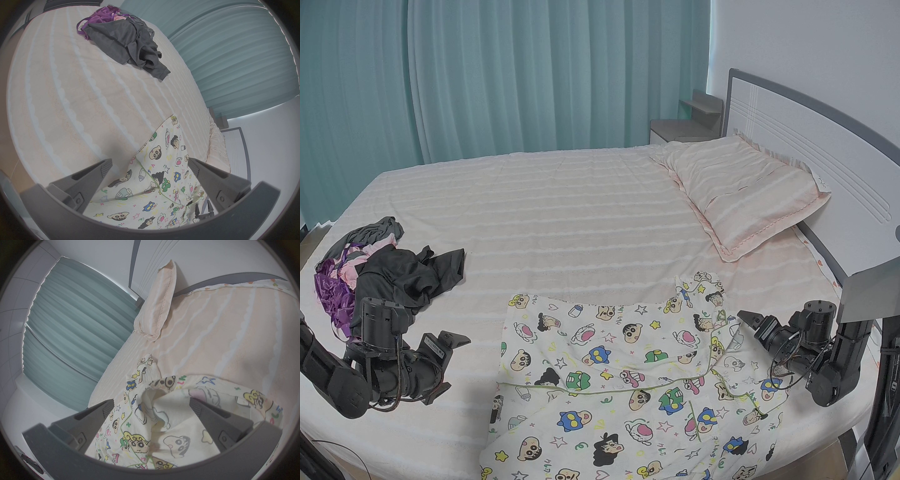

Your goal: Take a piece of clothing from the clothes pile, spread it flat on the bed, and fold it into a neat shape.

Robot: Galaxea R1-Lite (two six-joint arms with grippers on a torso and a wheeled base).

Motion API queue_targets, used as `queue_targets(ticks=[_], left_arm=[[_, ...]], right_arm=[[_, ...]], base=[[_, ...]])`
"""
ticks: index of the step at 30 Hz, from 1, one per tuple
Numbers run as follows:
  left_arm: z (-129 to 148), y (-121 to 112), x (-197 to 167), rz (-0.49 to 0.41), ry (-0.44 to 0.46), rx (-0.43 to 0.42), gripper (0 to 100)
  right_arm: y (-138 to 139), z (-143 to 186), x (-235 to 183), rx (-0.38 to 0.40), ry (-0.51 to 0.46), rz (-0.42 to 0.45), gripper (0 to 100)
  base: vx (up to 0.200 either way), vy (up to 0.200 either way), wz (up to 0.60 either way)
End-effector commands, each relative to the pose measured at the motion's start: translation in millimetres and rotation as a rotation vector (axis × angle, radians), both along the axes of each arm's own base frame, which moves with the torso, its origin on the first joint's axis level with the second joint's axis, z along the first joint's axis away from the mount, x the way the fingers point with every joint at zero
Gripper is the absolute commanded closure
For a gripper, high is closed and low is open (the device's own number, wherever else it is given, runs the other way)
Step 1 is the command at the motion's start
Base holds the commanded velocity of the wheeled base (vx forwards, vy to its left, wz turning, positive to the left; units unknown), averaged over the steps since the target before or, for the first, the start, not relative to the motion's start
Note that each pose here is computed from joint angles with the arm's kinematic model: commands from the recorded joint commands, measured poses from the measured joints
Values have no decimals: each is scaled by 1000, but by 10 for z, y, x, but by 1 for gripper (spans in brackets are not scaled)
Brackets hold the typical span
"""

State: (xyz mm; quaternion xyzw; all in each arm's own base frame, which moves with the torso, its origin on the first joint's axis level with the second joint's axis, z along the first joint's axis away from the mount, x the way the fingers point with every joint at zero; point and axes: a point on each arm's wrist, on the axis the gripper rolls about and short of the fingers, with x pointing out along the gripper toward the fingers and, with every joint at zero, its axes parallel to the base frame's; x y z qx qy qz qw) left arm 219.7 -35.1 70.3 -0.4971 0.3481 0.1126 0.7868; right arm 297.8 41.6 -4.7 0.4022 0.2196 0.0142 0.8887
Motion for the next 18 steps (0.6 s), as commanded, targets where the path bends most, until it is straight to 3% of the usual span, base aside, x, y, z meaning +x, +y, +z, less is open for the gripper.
queue_targets(ticks=[1, 14, 18], left_arm=[[-23, 11, 15, 7, 8, 2, 0], [-26, 12, 12, 7, 10, 2, 0], [-23, 11, 15, 7, 8, 2, 0]], right_arm=[[-1, -102, 13, -1, 21, -1, 0], [125, -325, -144, -32, 166, 52, 0], [172, -396, -261, -53, 250, 91, 0]], base=[[0, 0, 0], [0, 0, 0], [0, 0, 0]])
